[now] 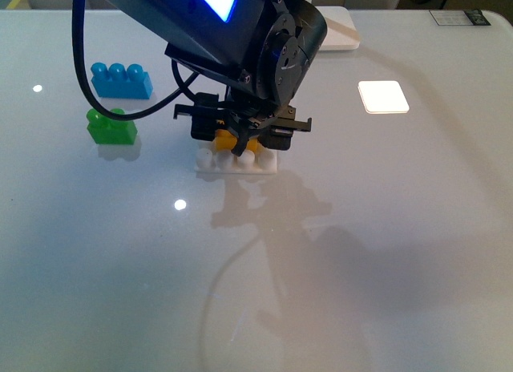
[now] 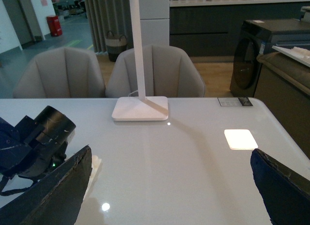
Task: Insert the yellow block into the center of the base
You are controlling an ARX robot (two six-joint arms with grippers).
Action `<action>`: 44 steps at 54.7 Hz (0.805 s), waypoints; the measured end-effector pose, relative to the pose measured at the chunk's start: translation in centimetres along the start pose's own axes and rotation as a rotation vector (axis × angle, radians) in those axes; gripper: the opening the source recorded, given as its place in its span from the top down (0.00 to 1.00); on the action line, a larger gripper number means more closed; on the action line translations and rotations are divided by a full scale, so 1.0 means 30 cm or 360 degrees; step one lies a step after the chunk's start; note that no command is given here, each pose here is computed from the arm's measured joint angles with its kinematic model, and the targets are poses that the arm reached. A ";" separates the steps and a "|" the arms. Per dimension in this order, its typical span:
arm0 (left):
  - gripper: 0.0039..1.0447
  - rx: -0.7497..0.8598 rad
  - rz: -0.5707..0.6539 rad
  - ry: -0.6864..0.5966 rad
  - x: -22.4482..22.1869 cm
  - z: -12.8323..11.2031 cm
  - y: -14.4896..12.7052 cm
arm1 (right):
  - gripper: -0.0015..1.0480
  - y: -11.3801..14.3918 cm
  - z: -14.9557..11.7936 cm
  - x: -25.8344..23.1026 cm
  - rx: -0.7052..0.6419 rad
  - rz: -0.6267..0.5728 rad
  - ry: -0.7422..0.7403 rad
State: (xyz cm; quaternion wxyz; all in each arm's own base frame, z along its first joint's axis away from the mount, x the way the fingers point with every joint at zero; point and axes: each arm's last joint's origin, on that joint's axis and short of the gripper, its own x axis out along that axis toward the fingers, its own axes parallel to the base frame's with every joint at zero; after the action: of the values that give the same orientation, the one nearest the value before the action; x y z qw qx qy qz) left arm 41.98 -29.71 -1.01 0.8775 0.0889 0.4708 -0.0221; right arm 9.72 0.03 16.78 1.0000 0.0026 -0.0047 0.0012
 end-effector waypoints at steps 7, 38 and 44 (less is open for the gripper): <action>0.40 0.0001 -0.0009 0.0012 0.000 0.004 -0.003 | 0.08 0.000 0.000 0.000 0.0000 0.0000 0.0000; 0.40 -0.0014 -0.0046 0.0009 0.003 0.004 -0.006 | 0.08 0.000 0.000 0.000 0.0000 0.0000 0.0000; 0.40 -0.0014 -0.0050 0.0010 0.003 0.004 -0.006 | 0.08 0.000 0.000 0.000 0.0000 0.0001 0.0000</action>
State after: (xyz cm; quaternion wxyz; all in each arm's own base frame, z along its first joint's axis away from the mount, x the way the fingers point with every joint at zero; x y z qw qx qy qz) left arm 42.10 -29.90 -1.04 0.8759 0.0777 0.4750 -0.0336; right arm 9.72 0.03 16.78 1.0000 0.0026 -0.0047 0.0013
